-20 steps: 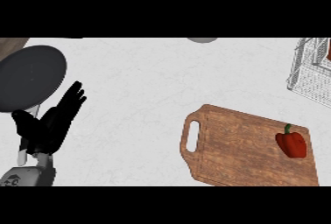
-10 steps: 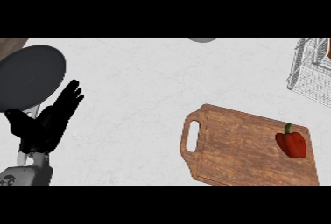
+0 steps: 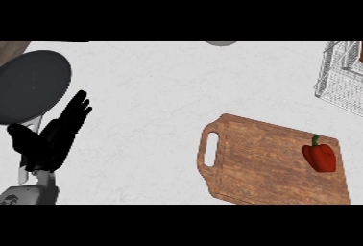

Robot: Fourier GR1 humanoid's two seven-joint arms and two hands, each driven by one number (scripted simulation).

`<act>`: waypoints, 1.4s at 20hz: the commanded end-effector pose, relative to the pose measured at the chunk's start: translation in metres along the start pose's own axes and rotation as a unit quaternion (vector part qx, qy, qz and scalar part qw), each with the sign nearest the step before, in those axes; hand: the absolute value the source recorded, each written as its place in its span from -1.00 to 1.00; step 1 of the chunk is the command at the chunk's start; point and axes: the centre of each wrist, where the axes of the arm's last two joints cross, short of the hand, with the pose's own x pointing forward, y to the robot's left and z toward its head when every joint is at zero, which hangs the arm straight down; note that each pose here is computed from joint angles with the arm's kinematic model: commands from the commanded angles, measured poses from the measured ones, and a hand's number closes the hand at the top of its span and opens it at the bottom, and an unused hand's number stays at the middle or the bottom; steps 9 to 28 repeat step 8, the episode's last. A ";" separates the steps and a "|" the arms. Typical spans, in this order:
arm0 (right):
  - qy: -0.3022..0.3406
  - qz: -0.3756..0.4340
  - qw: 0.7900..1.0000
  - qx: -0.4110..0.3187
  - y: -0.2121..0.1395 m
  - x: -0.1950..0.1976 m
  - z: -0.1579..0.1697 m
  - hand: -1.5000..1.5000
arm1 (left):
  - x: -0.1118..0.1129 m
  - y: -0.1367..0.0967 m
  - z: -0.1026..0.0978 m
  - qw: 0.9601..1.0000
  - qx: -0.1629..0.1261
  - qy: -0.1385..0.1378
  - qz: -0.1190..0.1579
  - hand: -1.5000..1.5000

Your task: Pick the squash from the cutting board and place it in the tiered basket

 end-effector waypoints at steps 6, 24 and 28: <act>-0.008 0.011 1.000 0.000 -0.061 0.003 0.018 -1.00 | 0.002 0.000 0.001 1.000 0.006 -0.003 0.007 0.00; -0.014 0.013 1.000 -0.008 -0.072 0.019 0.017 -1.00 | -0.002 -0.007 0.003 1.000 0.006 0.005 0.014 0.00; -0.014 0.013 1.000 -0.008 -0.072 0.019 0.017 -1.00 | -0.002 -0.007 0.003 1.000 0.006 0.005 0.014 0.00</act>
